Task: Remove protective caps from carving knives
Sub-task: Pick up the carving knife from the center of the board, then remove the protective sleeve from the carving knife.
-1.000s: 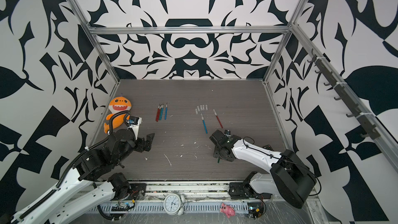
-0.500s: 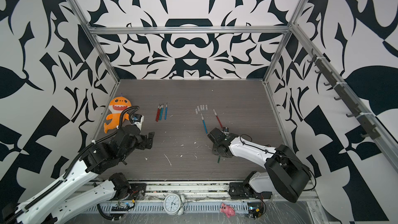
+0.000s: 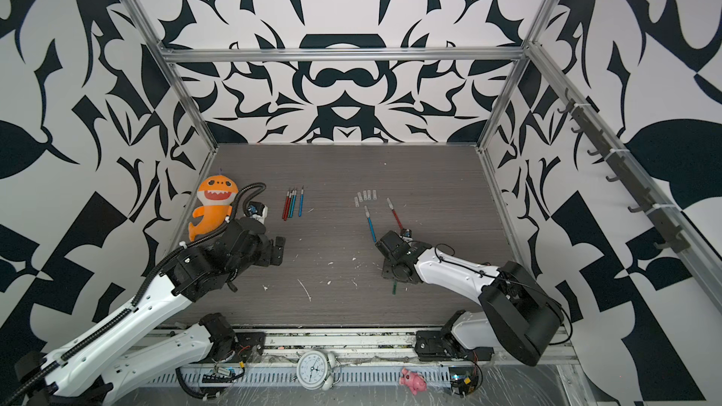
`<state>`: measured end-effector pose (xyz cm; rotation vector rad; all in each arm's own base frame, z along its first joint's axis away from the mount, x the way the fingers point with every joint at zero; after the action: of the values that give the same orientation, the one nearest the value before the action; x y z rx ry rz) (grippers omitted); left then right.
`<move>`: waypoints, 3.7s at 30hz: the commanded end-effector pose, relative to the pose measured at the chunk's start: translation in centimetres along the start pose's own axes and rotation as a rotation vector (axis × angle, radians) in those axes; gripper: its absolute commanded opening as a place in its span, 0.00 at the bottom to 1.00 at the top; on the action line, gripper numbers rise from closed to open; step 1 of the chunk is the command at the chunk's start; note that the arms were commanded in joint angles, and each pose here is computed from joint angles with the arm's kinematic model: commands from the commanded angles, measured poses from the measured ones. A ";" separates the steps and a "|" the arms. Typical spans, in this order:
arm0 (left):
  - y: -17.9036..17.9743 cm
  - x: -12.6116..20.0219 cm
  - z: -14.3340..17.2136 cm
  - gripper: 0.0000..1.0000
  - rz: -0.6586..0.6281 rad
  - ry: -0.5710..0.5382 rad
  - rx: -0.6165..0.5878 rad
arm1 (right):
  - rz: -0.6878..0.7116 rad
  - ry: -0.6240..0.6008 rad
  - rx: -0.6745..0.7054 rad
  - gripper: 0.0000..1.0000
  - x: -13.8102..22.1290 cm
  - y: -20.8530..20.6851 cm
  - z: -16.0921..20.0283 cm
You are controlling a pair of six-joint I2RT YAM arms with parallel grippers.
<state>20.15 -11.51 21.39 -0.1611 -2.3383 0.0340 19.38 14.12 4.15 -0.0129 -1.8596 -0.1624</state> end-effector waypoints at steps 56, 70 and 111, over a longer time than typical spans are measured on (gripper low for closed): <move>-8.9 -7.8 -1.7 0.94 0.439 0.499 0.685 | -0.706 -0.051 0.487 0.00 9.5 13.3 -0.5; -12.4 -9.2 -0.8 0.88 0.495 0.588 0.665 | -0.737 -0.062 0.488 0.00 9.9 14.5 -1.0; -17.2 -11.3 1.1 0.29 0.542 0.650 0.633 | -0.730 -0.058 0.464 0.00 8.9 16.0 -1.8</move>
<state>24.68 -29.23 13.25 -0.3924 -1.4877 0.8310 19.29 28.11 12.78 0.9490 -1.7933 -0.2019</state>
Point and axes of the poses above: each gripper's point midway between its finger pads, its own x axis back along the fingers, its own y axis along the line the jaws close on, z = x × y, the point moved 3 cm from there along x, back along the fingers, and after that the axes turned 6 degrees about x, right-handed, at the moved point
